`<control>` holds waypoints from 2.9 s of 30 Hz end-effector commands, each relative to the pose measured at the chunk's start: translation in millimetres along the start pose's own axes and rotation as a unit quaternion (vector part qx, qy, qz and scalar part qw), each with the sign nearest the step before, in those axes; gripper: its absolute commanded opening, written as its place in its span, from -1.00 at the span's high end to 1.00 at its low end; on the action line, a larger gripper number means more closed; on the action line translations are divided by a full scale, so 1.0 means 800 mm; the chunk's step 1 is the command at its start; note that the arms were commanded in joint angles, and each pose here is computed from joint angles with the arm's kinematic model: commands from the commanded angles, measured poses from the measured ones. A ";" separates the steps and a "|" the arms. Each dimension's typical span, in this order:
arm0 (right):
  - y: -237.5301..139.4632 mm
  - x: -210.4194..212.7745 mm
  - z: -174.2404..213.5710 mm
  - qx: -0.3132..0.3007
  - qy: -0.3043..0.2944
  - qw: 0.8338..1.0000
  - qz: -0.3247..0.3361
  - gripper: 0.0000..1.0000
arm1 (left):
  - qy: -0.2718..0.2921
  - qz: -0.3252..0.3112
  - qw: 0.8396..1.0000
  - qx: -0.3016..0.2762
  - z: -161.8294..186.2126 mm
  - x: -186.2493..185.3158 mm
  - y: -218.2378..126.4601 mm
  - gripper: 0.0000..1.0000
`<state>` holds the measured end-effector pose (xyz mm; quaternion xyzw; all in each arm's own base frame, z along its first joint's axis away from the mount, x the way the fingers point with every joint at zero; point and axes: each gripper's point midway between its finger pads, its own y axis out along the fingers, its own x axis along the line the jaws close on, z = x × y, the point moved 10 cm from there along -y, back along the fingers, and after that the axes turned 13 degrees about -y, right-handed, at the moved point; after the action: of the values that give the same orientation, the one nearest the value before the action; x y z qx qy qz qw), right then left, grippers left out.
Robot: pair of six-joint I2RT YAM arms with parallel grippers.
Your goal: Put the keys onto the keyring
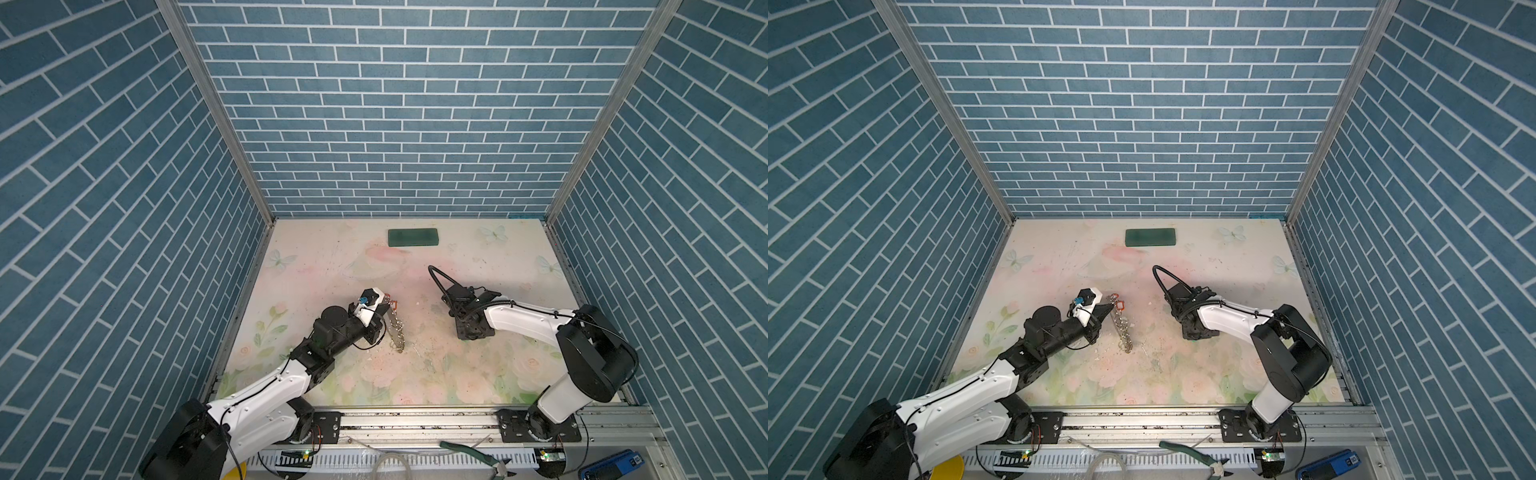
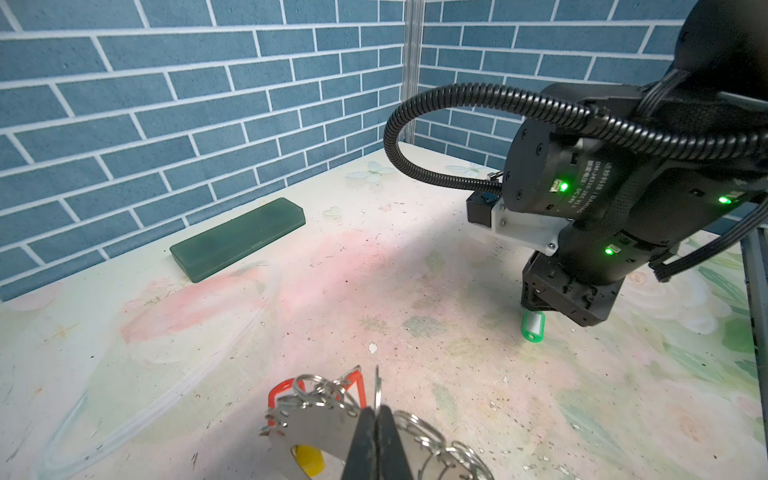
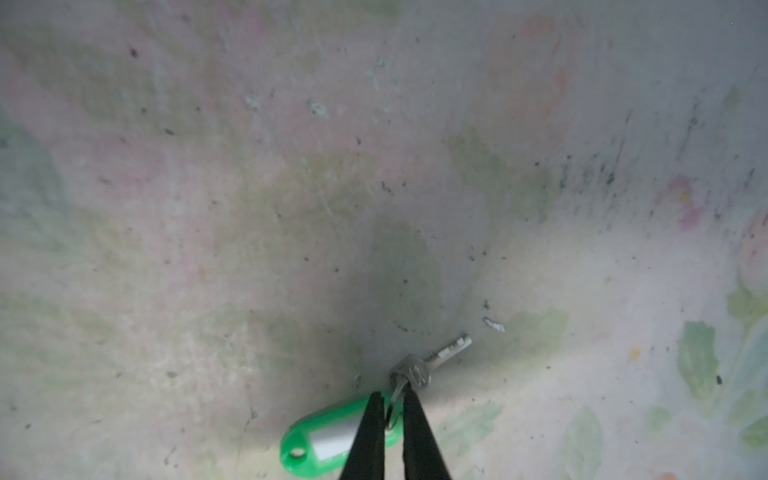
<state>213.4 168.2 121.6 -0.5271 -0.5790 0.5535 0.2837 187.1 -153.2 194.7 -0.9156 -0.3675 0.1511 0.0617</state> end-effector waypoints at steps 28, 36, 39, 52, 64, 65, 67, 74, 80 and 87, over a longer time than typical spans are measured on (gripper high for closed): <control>0.010 -0.006 0.003 0.014 0.028 1.000 0.004 0.76 | 0.008 0.012 0.999 -0.028 -0.017 -0.005 0.000 1.00; 0.013 -0.005 0.006 0.023 0.023 0.999 0.006 0.72 | 0.008 0.012 1.000 -0.027 -0.016 -0.005 0.001 1.00; 0.011 -0.007 0.007 0.023 0.023 0.999 0.011 0.73 | 0.007 0.011 1.000 -0.026 -0.015 -0.005 0.001 1.00; 0.005 -0.017 0.016 0.028 0.018 0.999 0.041 0.80 | 0.007 0.010 1.000 -0.026 -0.015 -0.004 0.001 1.00; 0.006 -0.022 0.022 0.039 0.009 0.997 0.060 0.82 | 0.007 0.011 1.000 -0.027 -0.016 -0.005 0.001 1.00; 0.006 -0.021 0.023 0.039 0.010 0.997 0.060 0.80 | 0.007 0.011 1.000 -0.026 -0.015 -0.004 0.001 1.00; 0.008 -0.021 0.022 0.041 0.009 0.997 0.059 0.79 | 0.007 0.012 1.000 -0.026 -0.016 -0.005 0.001 1.00; 0.011 -0.020 0.018 0.043 0.005 0.997 0.062 0.79 | 0.007 0.012 1.000 -0.026 -0.015 -0.005 0.001 1.00; 0.008 -0.021 0.018 0.040 0.007 0.997 0.062 0.92 | 0.007 0.013 1.000 -0.026 -0.016 -0.005 0.001 1.00; -0.027 -0.031 0.010 -0.025 0.018 0.999 0.037 1.00 | 0.007 0.015 1.000 -0.024 -0.016 -0.005 0.002 1.00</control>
<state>210.4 152.3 128.5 -0.5459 -0.5537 0.5684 0.2691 187.2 -153.8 193.6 -0.9160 -0.3655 0.1527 0.0638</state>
